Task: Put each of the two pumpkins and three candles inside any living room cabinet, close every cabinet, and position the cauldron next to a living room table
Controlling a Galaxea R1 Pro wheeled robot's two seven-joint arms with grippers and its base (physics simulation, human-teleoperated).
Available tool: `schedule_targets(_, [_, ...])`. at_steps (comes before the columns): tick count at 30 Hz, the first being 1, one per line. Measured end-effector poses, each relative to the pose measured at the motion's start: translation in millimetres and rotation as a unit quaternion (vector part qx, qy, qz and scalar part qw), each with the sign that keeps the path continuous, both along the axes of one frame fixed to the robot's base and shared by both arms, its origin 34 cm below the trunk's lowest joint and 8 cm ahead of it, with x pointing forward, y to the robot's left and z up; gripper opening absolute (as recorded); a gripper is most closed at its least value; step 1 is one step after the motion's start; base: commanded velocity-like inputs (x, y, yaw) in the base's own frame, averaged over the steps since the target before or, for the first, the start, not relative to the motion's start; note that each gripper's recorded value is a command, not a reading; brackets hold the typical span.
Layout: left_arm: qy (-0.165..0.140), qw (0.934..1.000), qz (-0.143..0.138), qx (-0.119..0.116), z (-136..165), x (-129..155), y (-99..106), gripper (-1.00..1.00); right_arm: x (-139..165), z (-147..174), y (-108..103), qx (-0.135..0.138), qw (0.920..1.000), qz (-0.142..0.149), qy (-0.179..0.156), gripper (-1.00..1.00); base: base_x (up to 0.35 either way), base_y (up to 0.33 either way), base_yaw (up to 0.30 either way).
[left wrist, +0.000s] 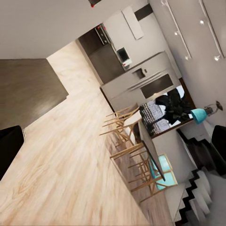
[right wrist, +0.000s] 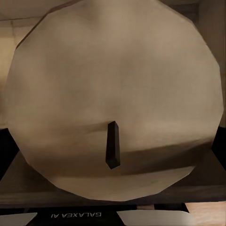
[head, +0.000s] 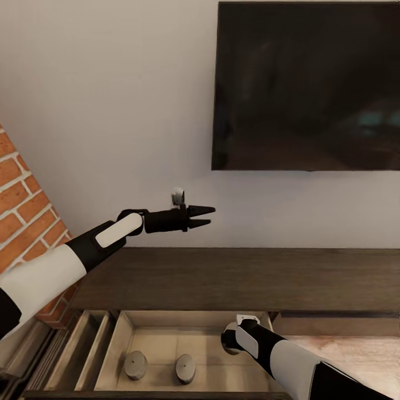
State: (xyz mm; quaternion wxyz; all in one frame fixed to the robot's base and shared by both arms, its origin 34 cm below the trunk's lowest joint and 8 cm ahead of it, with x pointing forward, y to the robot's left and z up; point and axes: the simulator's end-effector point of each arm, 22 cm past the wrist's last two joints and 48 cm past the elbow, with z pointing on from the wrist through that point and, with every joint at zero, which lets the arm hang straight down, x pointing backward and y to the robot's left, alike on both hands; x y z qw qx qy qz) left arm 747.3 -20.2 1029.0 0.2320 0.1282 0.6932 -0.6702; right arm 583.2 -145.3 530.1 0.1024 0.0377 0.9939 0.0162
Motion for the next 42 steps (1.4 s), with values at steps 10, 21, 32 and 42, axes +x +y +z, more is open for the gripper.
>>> schedule_targets(10, [0.006, 0.9999, 0.009, 0.003, -21.8, 5.7, 4.9, 1.0, -0.3, -16.6, 0.2, 0.0, 1.0, 0.001, -0.001, -1.0, -0.095, 0.03, -0.001])
schedule_targets(21, [0.006, 0.9999, 0.01, 0.003, -40.9, 4.6, 5.2, 1.0, -1.7, -35.6, 2.0, 0.0, 1.0, 0.004, -0.001, -1.0, -0.001, 0.001, 0.0])
schedule_targets(32, [0.005, 0.9999, 0.01, 0.003, -60.7, 3.0, 5.2, 1.0, -2.7, -55.4, 1.6, -0.001, 1.0, 0.006, -0.003, -1.0, 0.0, 0.0, 0.0])
schedule_targets(42, [0.005, 0.9999, 0.009, 0.003, -79.1, 1.0, 5.1, 1.0, -4.2, -73.9, 1.0, -0.002, 1.0, 0.007, -0.004, -1.0, 0.0, 0.0, 0.0])
